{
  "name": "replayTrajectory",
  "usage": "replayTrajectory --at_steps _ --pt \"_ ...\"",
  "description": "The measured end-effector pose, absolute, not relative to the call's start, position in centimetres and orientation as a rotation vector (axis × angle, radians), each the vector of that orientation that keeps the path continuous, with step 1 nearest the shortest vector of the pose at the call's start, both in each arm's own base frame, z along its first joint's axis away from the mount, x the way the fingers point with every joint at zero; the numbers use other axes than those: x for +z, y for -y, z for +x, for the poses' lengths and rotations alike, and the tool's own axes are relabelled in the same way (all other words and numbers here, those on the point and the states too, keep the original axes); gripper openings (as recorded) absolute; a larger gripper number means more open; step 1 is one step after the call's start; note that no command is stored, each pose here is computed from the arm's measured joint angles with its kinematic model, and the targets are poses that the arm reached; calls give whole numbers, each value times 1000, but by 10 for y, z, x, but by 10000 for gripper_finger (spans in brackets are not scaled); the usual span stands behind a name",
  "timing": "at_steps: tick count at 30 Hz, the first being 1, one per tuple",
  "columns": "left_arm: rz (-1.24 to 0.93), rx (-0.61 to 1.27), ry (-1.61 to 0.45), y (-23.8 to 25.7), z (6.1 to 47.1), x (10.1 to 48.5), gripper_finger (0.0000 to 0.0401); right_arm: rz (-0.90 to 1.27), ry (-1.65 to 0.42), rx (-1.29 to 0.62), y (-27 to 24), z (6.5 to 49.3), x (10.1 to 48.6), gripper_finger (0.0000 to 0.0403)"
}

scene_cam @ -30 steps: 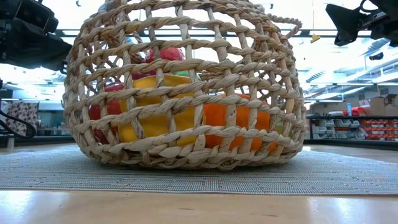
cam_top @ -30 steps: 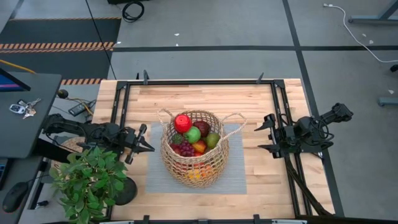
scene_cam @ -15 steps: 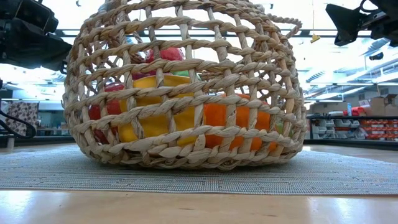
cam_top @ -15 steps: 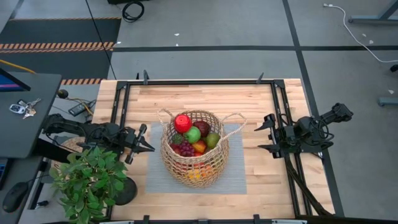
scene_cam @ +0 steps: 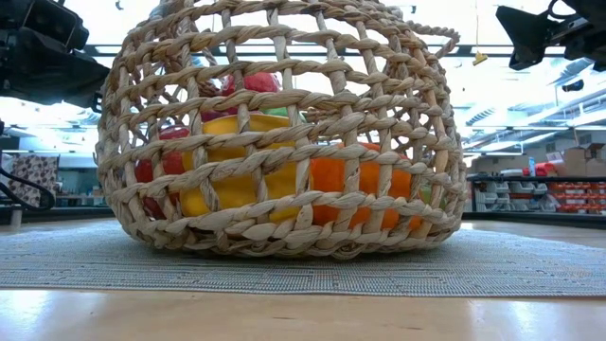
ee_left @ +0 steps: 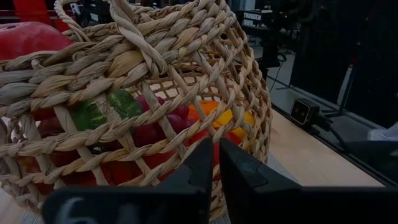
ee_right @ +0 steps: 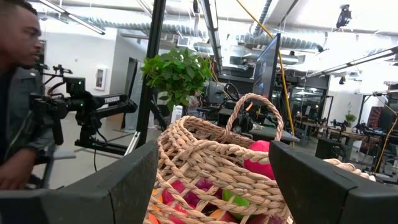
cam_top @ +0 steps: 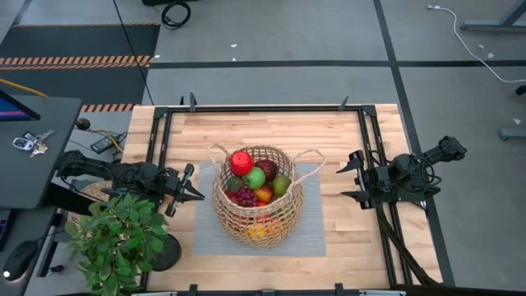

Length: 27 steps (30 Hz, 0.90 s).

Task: Build produce basket
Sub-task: Return to Home Position

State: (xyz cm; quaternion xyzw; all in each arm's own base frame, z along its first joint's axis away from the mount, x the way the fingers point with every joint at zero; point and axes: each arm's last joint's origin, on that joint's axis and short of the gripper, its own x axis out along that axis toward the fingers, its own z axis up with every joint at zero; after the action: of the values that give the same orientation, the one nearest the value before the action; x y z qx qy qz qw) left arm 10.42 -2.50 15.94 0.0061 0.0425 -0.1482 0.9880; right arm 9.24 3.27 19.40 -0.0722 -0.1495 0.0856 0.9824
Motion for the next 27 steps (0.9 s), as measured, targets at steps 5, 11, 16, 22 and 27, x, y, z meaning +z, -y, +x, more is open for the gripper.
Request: replayTrajectory --at_steps 5,11,16,22,27 --pt "12 -297 -85 25 104 159 33 -145 301 172 -33 92 194 310" --pt "12 -298 -85 25 104 159 30 -145 301 172 -33 92 194 310" --pt "12 -298 -85 25 104 159 36 -145 301 172 -33 92 194 310" --pt "12 -298 -86 25 104 159 31 -145 301 172 -33 92 194 310" --pt "12 -297 -85 25 104 159 28 -145 301 172 -33 92 194 310"
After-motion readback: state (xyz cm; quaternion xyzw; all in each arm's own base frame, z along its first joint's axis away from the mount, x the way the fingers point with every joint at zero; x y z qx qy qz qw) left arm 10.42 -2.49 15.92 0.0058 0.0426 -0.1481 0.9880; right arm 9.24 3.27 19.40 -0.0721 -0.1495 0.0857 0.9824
